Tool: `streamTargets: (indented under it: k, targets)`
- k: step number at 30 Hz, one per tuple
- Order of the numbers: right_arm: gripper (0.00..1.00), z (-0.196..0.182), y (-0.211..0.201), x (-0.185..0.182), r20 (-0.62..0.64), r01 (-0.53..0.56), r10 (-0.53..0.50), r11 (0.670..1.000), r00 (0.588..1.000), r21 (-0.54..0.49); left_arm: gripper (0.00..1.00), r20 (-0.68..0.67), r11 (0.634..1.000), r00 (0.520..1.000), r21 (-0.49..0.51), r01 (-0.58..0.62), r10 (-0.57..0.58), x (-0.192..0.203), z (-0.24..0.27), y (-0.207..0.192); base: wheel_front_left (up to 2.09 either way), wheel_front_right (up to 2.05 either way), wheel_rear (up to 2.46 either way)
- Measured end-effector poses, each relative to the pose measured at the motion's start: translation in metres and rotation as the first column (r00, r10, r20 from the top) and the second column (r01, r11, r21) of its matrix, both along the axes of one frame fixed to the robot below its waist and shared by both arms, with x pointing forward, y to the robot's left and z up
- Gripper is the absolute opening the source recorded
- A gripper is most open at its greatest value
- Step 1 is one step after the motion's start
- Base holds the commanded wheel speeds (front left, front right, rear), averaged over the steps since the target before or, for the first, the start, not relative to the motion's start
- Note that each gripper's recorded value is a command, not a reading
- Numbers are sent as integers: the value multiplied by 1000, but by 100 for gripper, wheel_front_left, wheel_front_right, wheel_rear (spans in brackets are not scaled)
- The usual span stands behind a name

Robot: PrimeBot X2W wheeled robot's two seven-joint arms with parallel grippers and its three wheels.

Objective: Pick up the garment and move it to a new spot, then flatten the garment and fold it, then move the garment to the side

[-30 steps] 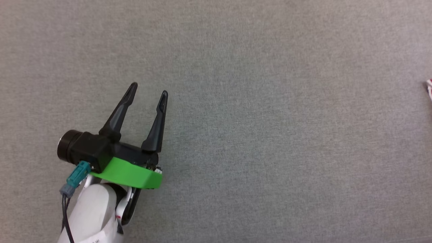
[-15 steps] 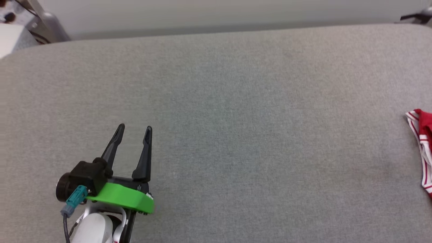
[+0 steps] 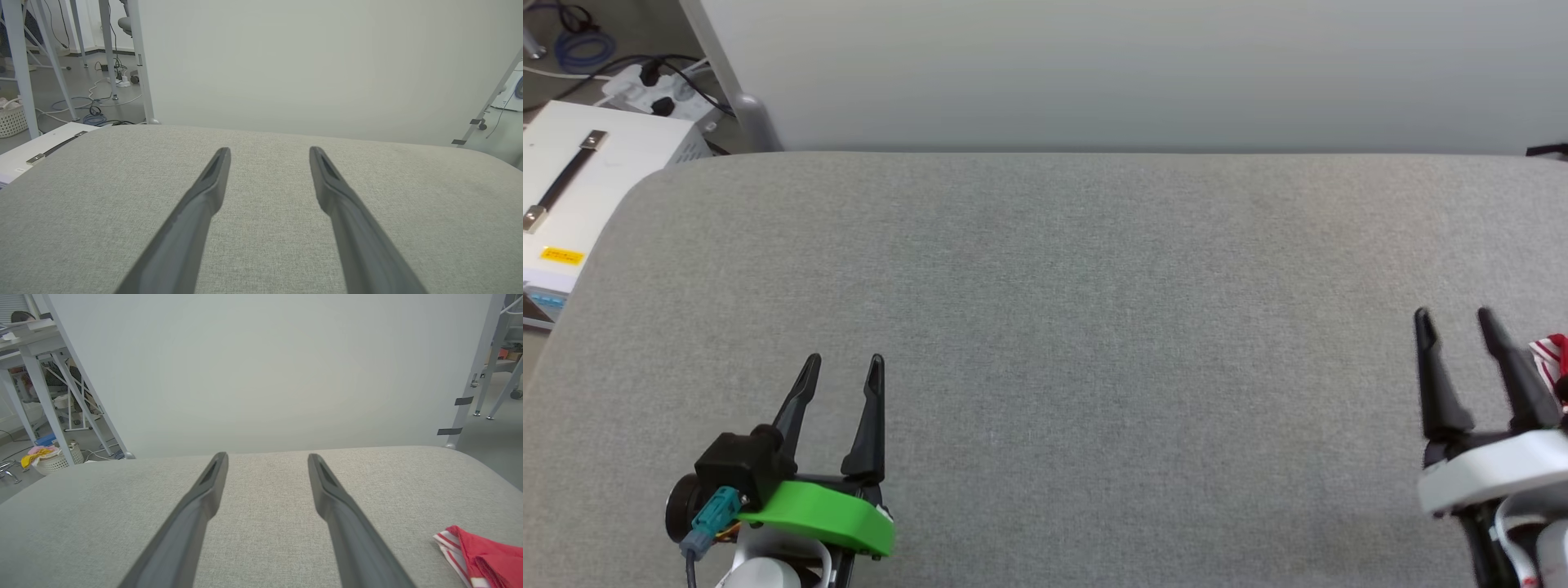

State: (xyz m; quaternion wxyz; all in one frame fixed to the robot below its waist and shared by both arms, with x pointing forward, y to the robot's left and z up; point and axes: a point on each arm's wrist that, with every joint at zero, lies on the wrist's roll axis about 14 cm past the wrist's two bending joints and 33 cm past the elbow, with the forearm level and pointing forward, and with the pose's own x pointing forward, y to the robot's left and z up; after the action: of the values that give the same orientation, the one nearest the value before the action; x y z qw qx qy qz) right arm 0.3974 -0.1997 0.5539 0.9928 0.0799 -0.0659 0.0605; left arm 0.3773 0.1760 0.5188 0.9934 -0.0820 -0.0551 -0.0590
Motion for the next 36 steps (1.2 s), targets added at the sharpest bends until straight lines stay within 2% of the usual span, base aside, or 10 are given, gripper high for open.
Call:
streamTargets:
  k: [11,34,35,36]
  targets:
    - [100,-26,36,-16,-24,-51,52,997,998,65,100,-5,999,999,6,-50,50,-12,-2,12,0,0,0]
    - [100,-32,42,-15,-29,-68,70,996,997,66,100,-7,999,999,3,-42,42,-13,-3,8,0,0,0]
    - [0,-32,42,-15,-29,-68,70,995,997,66,0,-13,999,999,3,-39,39,-13,-5,7,0,0,0]
    - [0,-32,42,-15,-30,-68,70,996,997,66,0,-14,999,999,2,-39,39,-13,-5,7,0,0,0]
